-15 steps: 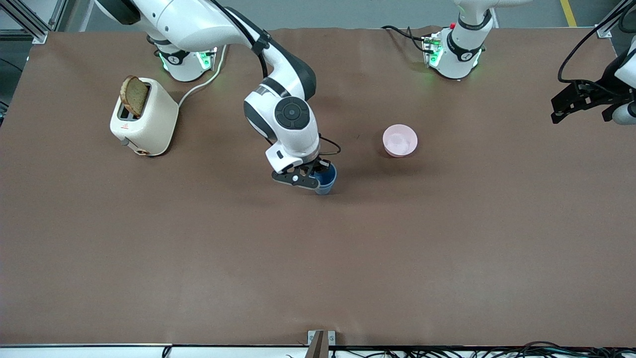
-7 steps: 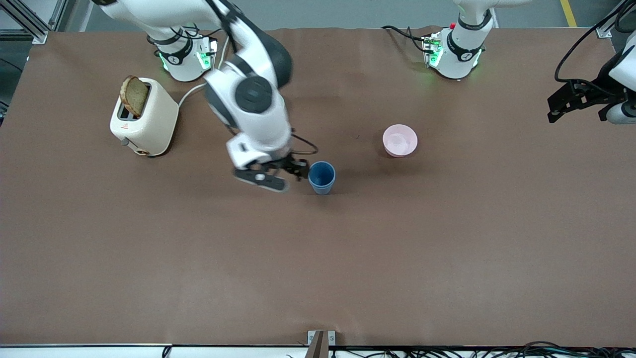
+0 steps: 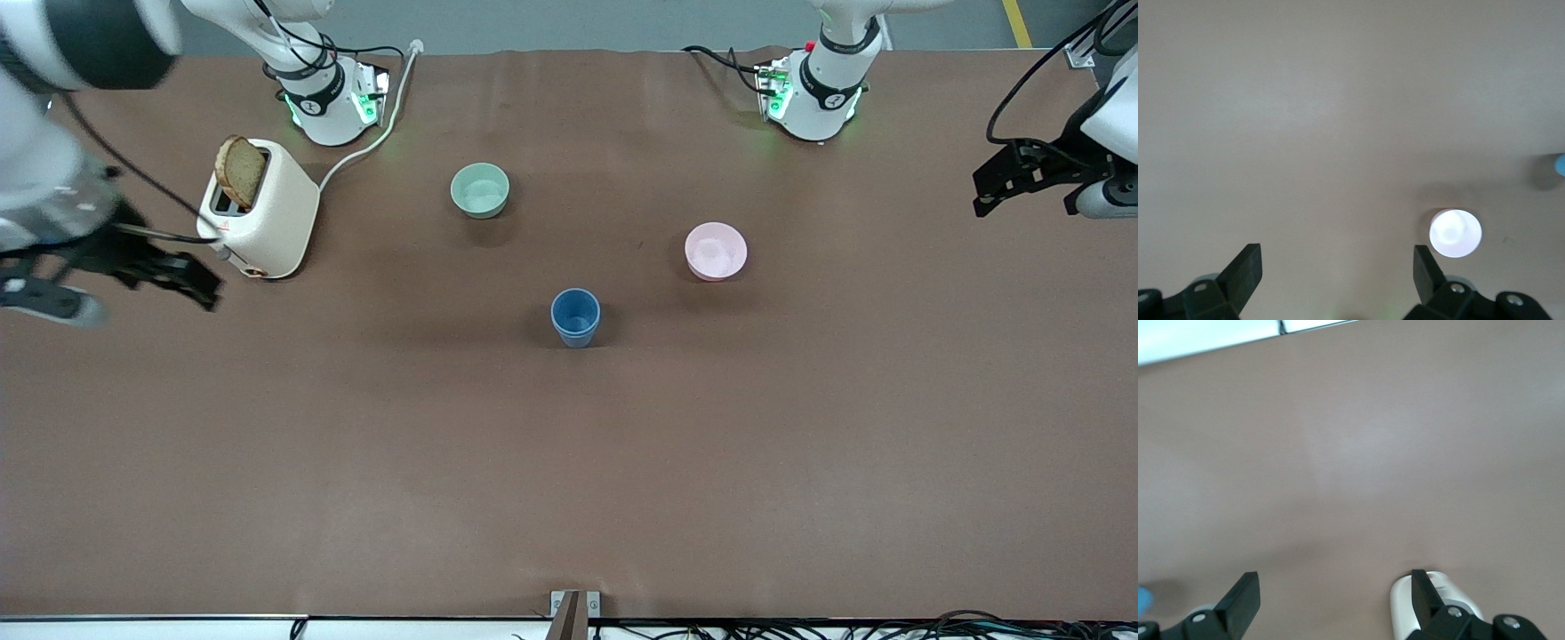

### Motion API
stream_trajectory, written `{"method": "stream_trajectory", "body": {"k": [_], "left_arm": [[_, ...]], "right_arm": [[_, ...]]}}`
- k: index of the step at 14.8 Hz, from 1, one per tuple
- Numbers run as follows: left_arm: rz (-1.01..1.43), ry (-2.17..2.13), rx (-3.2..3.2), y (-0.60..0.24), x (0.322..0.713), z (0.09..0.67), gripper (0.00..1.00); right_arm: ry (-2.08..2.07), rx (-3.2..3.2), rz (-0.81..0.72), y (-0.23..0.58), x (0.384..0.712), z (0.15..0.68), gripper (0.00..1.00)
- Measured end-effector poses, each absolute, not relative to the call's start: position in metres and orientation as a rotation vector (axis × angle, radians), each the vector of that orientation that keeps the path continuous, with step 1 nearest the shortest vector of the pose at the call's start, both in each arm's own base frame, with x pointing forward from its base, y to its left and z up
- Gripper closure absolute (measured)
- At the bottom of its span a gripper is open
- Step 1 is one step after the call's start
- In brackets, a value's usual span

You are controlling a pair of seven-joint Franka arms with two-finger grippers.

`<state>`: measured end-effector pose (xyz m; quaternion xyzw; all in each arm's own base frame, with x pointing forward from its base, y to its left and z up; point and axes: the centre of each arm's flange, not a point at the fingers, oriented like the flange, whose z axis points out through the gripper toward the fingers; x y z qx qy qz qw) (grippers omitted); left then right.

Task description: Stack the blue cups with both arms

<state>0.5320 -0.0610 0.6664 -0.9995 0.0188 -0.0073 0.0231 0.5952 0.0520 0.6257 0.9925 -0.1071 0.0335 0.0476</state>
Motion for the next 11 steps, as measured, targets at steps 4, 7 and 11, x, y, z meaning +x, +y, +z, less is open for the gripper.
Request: {"method": "stream_trajectory", "body": {"k": [4, 7, 11], "left_arm": [[0.005, 0.062, -3.114, -0.065, 0.528, 0.666, 0.00], [0.015, 0.063, -3.113, -0.065, 0.528, 0.663, 0.00], [0.014, 0.061, -3.114, -0.065, 0.530, 0.662, 0.00]], "right_arm": [[-0.258, 3.119, -0.021, -0.031, 0.573, 0.637, 0.00], [-0.212, 3.129, -0.042, -0.047, 0.562, 0.636, 0.00], [-0.193, 3.130, -0.054, -0.041, 0.562, 0.633, 0.00]]}}
